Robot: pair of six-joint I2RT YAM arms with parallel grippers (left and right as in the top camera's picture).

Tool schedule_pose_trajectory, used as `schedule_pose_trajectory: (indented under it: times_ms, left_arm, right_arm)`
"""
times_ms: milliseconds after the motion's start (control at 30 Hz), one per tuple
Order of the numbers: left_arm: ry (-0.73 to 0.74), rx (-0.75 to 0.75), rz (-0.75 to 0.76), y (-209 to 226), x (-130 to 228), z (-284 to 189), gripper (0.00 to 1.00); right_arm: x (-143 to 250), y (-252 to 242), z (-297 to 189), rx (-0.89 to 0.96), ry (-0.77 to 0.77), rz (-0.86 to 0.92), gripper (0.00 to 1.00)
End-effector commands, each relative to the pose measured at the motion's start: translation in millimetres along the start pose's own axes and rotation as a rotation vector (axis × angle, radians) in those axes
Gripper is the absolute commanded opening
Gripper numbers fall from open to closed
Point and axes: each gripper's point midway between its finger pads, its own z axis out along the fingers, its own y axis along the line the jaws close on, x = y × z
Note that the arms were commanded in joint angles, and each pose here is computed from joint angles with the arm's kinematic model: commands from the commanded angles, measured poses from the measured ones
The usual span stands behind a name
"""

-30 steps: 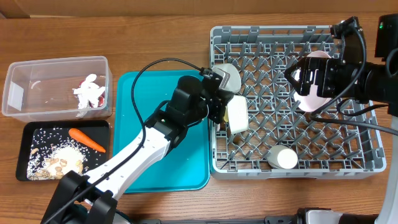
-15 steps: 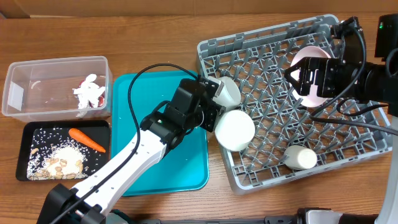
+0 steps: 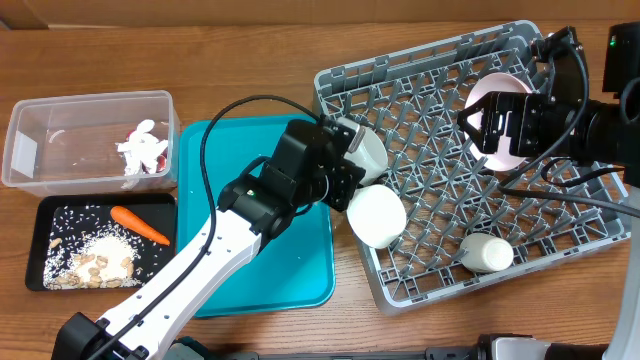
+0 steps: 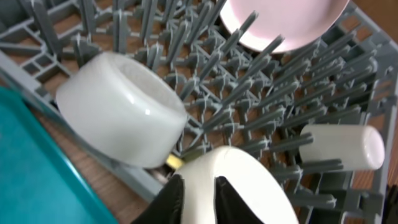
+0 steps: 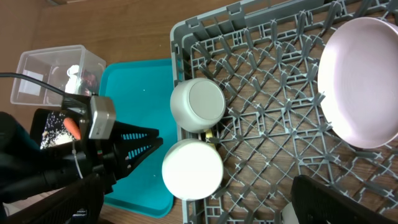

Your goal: Sort waste into correct bins and load items into the dishwasher rack

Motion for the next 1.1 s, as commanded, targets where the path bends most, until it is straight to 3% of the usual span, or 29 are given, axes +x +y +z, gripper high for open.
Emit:
schedule_pose_trajectory:
  times_ms: [0,133,233,433,467,633,767,900,1067]
  left_arm:
    - [-0.002,0.006,0.018,-6,-3,-9,0.21]
    - [0.001,-0.149,-0.004,15,-13,-45,0.35]
    - [-0.032,-0.318,-0.02,35,-26,-90,0.41]
    - [-0.07,-0.457,-0.049,45,-33,-166,0.6]
    - [-0.068,-0.474,-0.053,46,-30,-175,1.0]
    - [-0.112,-0.658,-0.181,66,-10,-242,1.0]
    - [-0.233,-0.804,-0.267,77,-7,-296,1.0]
    - [-0.328,-0.846,-0.287,75,-3,-326,1.0]
    - [-0.361,-0.834,-0.29,71,-4,-332,1.0]
  right_arm:
    - [-1,2,-2,0.0,-0.01,-0.008,1.0]
    - [-1,2,-2,0.0,-0.009,-0.008,1.0]
    - [-1,2,-2,0.0,-0.009,-0.008,1.0]
    - [-1,2,-2,0.0,-0.01,-0.008,1.0]
    - [-1,2,-2,0.0,-0.009,-0.008,1.0]
    - [-1,2,-2,0.0,-0.01,-0.008,1.0]
    - [-1,2,-2,0.0,-0.009,-0.008,1.0]
    - [-1,2,-2,0.0,-0.009,-0.008,1.0]
    - [-1,2,-2,0.0,-0.009,-0.008,1.0]
